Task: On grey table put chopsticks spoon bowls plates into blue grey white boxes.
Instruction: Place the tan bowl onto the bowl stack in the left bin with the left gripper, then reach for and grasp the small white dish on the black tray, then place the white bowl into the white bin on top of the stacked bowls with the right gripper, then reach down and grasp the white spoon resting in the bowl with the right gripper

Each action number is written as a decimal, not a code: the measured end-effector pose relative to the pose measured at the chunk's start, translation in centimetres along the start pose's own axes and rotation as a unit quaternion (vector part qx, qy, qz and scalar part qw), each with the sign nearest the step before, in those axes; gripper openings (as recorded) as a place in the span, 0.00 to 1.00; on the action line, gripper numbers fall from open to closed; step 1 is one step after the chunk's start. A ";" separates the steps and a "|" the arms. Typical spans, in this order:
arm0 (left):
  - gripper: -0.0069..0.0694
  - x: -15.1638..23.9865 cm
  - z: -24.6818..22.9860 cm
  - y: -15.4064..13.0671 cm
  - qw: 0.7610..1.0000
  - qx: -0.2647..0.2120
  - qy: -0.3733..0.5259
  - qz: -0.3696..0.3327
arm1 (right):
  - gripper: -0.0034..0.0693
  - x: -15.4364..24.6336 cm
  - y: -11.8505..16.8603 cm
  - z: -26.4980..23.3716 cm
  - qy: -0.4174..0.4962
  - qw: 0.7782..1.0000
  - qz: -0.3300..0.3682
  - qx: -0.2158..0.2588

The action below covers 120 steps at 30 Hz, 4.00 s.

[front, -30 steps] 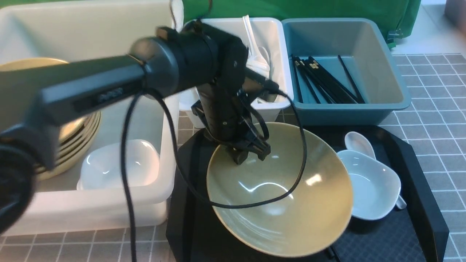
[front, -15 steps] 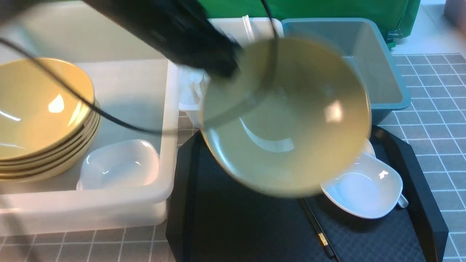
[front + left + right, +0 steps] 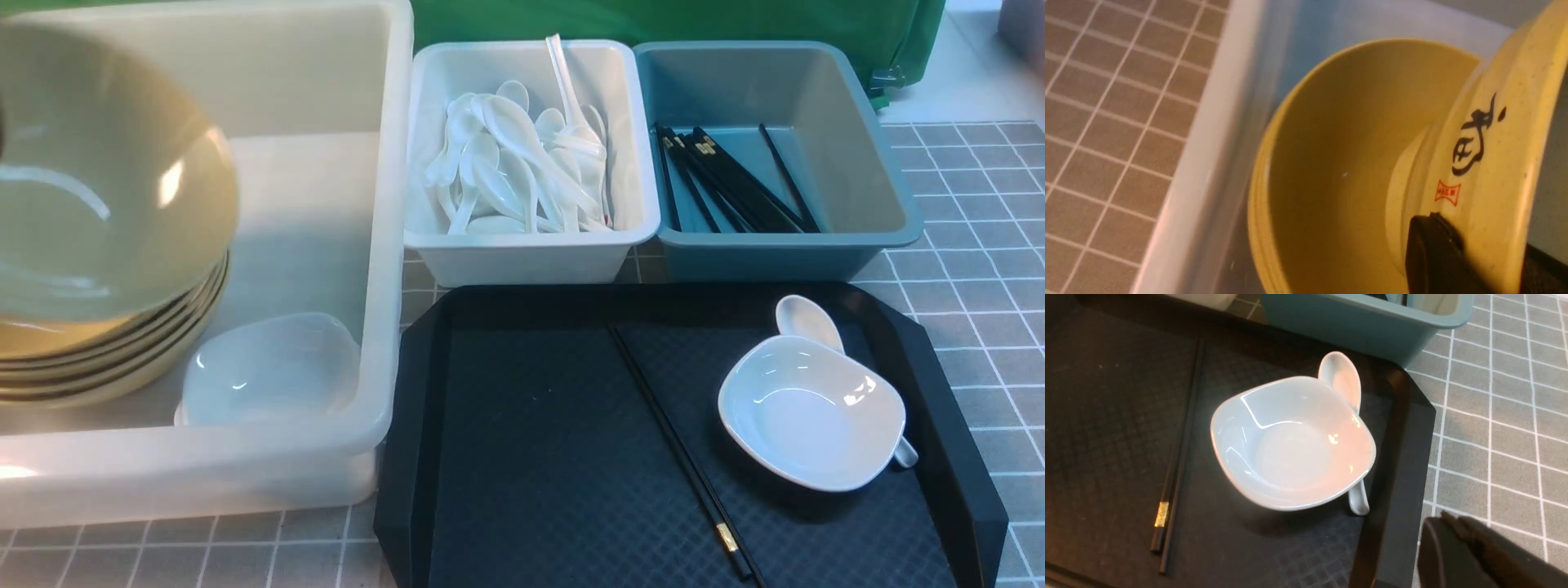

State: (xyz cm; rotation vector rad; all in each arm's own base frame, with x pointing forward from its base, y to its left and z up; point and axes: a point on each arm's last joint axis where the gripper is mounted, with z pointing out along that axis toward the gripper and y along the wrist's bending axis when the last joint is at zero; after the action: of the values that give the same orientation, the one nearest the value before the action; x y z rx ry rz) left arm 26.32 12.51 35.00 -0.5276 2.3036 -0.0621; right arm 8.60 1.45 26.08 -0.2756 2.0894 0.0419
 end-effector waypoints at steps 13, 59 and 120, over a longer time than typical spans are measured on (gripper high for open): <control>0.69 1.3 1.7 1.4 0.996 -0.039 -0.071 0.023 | 0.14 0.0 0.0 0.0 -0.001 1.000 0.009 0.000; 0.08 21.6 -8.7 -4.9 0.926 0.163 -0.232 0.251 | 0.23 -7.2 -0.4 22.1 0.350 0.936 0.003 -0.028; 0.08 21.4 -9.2 -4.7 0.925 0.170 -0.272 0.204 | 0.69 -6.0 1.9 24.5 0.320 0.943 -0.060 -0.069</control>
State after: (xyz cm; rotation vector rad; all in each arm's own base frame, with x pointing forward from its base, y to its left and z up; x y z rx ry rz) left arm 8.19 -1.20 28.06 0.1166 1.7563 -0.0973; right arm 31.87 7.80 18.51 -0.5597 2.7150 0.0281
